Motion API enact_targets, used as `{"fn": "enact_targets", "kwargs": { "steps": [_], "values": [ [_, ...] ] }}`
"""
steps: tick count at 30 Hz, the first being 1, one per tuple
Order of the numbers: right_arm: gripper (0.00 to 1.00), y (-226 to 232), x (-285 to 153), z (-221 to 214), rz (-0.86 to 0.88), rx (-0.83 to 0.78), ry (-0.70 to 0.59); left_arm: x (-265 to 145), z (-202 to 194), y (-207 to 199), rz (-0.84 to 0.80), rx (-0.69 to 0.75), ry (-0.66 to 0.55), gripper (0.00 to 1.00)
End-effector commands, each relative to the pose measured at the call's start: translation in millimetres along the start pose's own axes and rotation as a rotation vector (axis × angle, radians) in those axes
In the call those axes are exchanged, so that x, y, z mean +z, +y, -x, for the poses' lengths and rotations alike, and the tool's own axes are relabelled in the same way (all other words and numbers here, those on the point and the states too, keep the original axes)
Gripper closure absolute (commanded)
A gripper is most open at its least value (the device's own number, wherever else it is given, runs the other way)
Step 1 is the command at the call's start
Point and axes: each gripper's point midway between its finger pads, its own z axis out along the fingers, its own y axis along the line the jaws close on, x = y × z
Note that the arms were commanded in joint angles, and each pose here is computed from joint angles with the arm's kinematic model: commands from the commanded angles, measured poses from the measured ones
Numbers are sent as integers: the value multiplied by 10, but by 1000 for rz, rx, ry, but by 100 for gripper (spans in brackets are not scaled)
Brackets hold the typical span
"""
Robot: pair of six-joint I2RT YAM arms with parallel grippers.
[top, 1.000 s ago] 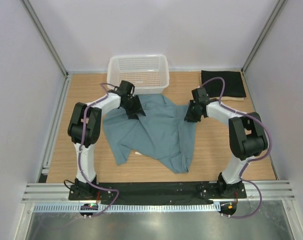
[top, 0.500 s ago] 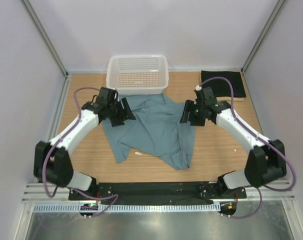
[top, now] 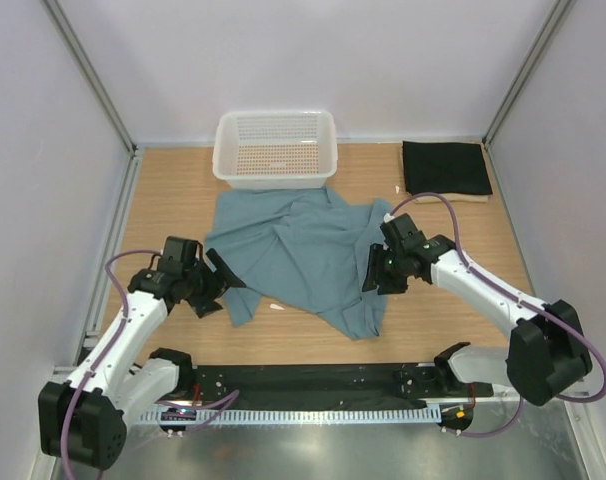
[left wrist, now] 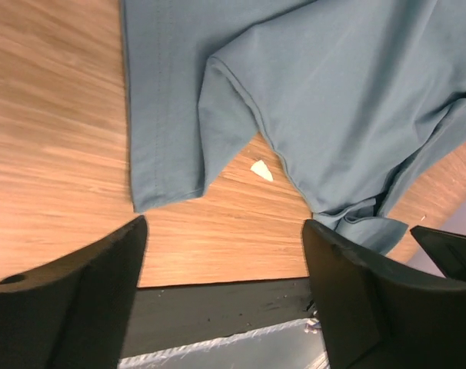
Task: Fold and stack the t-shirts
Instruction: Flatten the tshirt out
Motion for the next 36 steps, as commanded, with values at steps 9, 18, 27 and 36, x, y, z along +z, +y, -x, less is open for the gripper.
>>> {"fn": "enact_targets", "kwargs": {
  "steps": [9,18,27,36],
  "values": [
    [59,92,192,7,44,34,20,-72,-114,250,101,-155,30,23],
    [68,95,250,-79,56,47,57,-7,-194,379,163,-188,64,18],
    [99,45,115,79,5,17,-14,149,-263,461,187,-216,94,57],
    [99,39,134,54,19,22,-23,260,-311,552,382,-101,78,39]
  ]
}}
